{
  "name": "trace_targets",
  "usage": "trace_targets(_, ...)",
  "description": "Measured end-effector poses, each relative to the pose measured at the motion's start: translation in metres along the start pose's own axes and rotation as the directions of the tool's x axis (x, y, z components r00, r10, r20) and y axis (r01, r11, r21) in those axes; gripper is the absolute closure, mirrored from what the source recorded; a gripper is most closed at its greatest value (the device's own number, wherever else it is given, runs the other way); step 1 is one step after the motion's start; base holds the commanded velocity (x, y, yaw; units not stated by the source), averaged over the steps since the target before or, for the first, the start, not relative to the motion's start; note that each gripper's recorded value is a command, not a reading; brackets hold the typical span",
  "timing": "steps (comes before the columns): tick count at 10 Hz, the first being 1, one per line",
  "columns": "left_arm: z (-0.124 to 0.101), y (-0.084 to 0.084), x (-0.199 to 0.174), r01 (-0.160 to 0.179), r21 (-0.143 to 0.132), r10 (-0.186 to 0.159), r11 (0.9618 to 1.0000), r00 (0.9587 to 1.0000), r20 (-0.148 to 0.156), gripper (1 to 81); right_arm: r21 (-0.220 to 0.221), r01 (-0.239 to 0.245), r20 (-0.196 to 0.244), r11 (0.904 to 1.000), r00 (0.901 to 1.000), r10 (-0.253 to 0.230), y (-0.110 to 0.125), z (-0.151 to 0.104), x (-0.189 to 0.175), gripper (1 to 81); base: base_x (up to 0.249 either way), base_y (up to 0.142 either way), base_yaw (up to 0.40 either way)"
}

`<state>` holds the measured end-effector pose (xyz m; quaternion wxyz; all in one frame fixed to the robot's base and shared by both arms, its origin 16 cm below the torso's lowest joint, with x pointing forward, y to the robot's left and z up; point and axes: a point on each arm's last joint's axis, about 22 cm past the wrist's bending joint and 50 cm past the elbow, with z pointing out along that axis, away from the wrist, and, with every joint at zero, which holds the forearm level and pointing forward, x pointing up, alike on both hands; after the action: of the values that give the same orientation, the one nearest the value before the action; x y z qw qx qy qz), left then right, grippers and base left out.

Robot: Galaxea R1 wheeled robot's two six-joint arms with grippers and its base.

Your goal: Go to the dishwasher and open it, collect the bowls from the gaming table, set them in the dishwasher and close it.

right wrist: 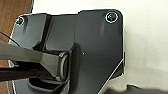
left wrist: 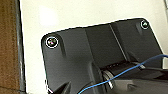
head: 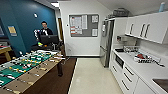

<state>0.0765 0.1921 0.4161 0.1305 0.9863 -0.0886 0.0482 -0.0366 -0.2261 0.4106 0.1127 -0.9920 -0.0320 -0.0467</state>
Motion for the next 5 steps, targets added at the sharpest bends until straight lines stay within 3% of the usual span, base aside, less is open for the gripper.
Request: trace_targets(5, -0.0001, -0.0012, -0.0010, 0.001, 0.004, -0.001, 1.0000, 1.0000, 0.002, 1.0, -0.001, 0.000, 0.007, 1.0000, 1.0000, 0.000, 0.0006, 0.0000, -0.0006, 1.0, 0.000, 0.000, 0.365)
